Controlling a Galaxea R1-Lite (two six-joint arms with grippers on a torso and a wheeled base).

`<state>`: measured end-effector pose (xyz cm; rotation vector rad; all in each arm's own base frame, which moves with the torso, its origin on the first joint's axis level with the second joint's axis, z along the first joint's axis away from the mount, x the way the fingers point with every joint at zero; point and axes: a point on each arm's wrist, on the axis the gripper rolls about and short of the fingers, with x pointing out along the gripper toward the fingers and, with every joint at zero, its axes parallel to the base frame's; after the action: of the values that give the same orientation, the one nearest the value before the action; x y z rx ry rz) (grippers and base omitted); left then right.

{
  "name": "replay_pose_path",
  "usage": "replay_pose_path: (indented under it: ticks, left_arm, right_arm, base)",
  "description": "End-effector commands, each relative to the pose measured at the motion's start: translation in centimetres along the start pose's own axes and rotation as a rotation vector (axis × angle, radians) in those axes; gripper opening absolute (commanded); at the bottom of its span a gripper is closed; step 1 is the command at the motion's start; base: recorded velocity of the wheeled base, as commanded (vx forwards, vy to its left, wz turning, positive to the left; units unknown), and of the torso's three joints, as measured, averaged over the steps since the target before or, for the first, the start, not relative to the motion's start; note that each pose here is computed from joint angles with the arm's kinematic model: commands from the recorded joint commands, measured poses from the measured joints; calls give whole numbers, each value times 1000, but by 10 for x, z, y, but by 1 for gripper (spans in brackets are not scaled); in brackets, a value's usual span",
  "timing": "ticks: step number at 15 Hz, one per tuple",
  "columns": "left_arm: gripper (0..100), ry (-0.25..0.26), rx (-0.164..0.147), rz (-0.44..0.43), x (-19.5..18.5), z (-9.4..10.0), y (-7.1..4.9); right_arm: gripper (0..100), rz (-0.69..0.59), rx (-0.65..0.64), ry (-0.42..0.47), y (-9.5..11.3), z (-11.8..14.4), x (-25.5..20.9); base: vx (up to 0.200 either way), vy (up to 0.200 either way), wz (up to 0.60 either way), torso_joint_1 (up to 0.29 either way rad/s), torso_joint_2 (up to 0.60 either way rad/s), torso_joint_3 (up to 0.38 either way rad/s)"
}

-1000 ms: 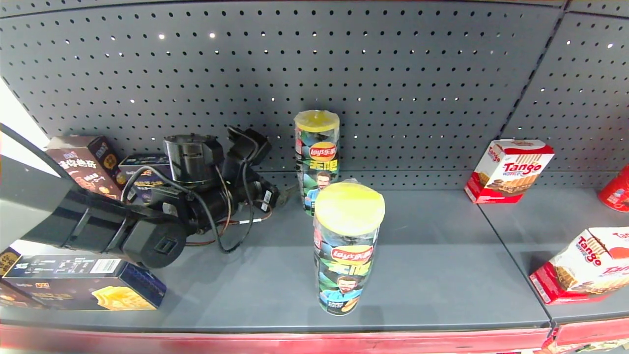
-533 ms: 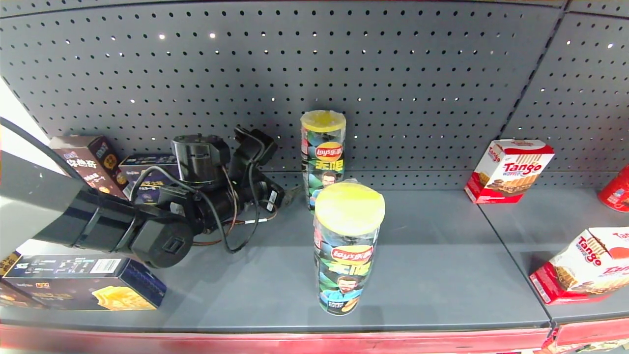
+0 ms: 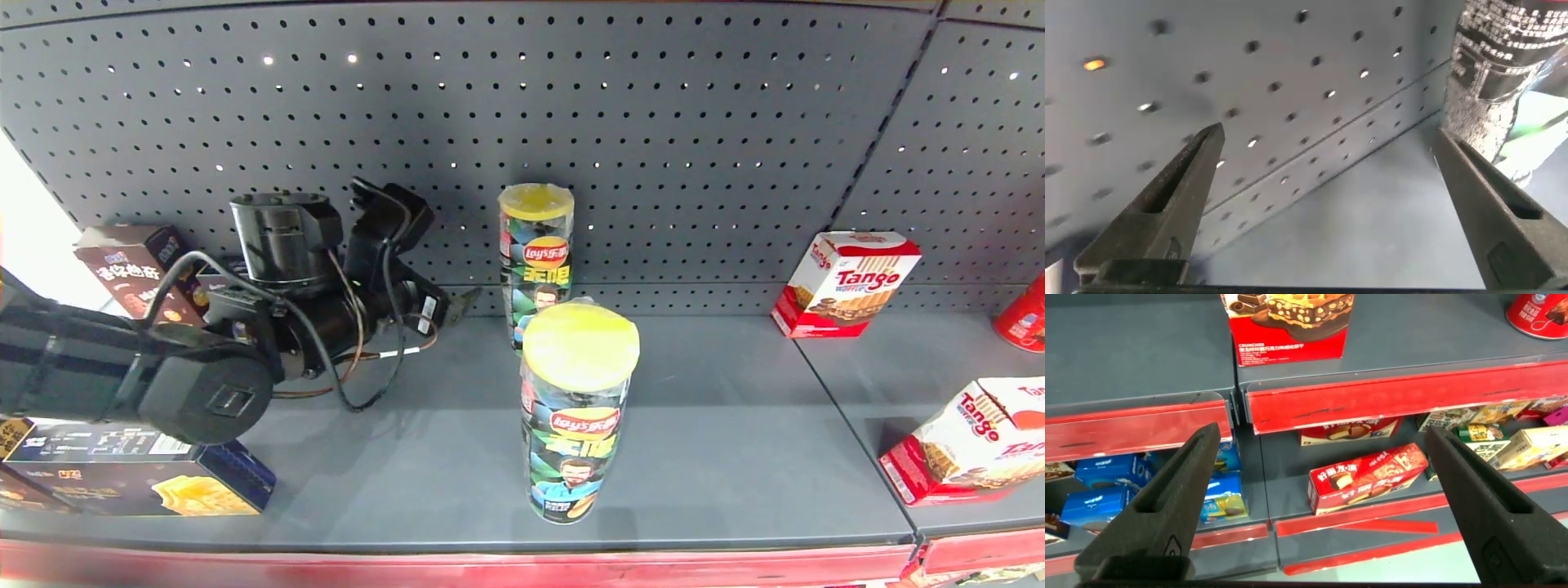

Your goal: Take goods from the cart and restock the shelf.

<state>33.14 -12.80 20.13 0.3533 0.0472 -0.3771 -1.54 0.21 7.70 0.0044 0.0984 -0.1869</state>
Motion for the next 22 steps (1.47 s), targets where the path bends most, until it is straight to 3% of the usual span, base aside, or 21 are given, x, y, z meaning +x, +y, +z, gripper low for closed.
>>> replay_pose_path:
  ticks: [1,3,8,9,10,11,12,13,15,17,22]
  left_arm:
    - [100,-56,2,90,-57,38,6]
    - [100,-72,0,100,-81,43,2]
    - [100,-48,2,100,-105,28,-1]
    - [100,-63,-1,104,-104,30,-1]
    - [100,-67,-1,100,-105,29,-2]
    - [100,-68,-1,102,-105,28,-2]
    - [100,-70,-1,103,-105,27,-2]
    - [100,-81,-1,103,-106,25,-3]
    - [100,-83,-1,104,-106,24,-4]
    - [100,-103,0,112,-107,21,-4]
    - [100,-108,3,122,-111,15,-4]
  right_arm:
    - [100,0,0,1,0,0,0]
    - [100,14,-5,1,0,0,0]
    - [100,44,-7,-2,0,0,0]
    - [100,51,21,-93,0,24,-5]
    - [100,85,115,-148,0,97,-6]
    - [100,138,121,-129,1,129,1]
    - [100,191,101,-135,2,140,2]
    - [100,347,-8,-103,7,157,17]
    - [100,455,-112,-40,15,165,46]
    - [100,631,-190,25,36,168,81]
    - [100,860,-252,80,117,170,132]
  base:
    - [0,0,0,0,0,0]
    - [0,0,0,0,0,0]
    - [0,0,0,0,0,0]
    - [0,0,0,0,0,0]
    - [0,0,0,0,0,0]
    - [0,0,0,0,0,0]
    - [0,0,0,0,0,0]
    - [0,0,0,0,0,0]
    - [0,0,0,0,0,0]
    - [0,0,0,0,0,0]
    - [0,0,0,0,0,0]
